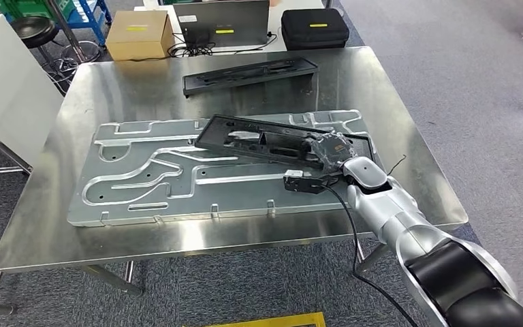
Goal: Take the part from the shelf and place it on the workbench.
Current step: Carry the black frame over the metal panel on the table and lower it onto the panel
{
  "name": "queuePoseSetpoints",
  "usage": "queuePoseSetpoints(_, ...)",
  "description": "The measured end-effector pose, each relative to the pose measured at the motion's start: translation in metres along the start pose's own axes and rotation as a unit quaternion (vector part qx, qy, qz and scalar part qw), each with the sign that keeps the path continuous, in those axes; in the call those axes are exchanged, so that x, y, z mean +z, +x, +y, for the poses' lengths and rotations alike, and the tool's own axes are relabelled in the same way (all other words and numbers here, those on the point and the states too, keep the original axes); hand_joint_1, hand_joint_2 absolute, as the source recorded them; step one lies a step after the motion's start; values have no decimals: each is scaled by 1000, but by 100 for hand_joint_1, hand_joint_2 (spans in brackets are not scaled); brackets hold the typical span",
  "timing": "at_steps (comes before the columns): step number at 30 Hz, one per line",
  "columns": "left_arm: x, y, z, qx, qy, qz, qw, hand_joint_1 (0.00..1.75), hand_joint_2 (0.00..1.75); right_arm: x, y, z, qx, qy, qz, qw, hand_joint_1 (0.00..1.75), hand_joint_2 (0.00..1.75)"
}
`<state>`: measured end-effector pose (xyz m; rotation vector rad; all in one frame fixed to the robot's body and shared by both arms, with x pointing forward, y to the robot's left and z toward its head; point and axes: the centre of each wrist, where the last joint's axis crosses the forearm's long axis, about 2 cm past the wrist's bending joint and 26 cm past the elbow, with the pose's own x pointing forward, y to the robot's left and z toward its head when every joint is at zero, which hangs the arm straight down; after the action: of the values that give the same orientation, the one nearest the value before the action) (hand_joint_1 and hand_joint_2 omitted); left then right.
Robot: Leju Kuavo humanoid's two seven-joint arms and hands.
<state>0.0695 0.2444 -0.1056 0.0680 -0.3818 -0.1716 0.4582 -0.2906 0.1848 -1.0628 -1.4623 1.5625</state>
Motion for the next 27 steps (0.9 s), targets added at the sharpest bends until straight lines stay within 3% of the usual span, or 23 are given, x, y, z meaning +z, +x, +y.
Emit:
queuePoseSetpoints(3,0,-1,1,-1,0,1,1000,0,175,3,-1,5,-1,7,2,1000,0,0)
queuePoseSetpoints(7,1,-5,0,4,-3,3,1000,0,0,4,-4,6,0,10,5,1000,0,0)
queuePoseSetpoints(17,4,-10,-8,22,0,24,999,0,0,-4,7,-2,11,-8,-7,1000,0,0)
queuePoseSetpoints(22,4,-12,-9,22,4,33,999,0,0,-28,6,-63,14,-81,-19,996,0,0)
queuePoseSetpoints(27,6,-20,-10,24,3,41,999,0,0,-38,10,-126,-29,-149,-34,988,0,0)
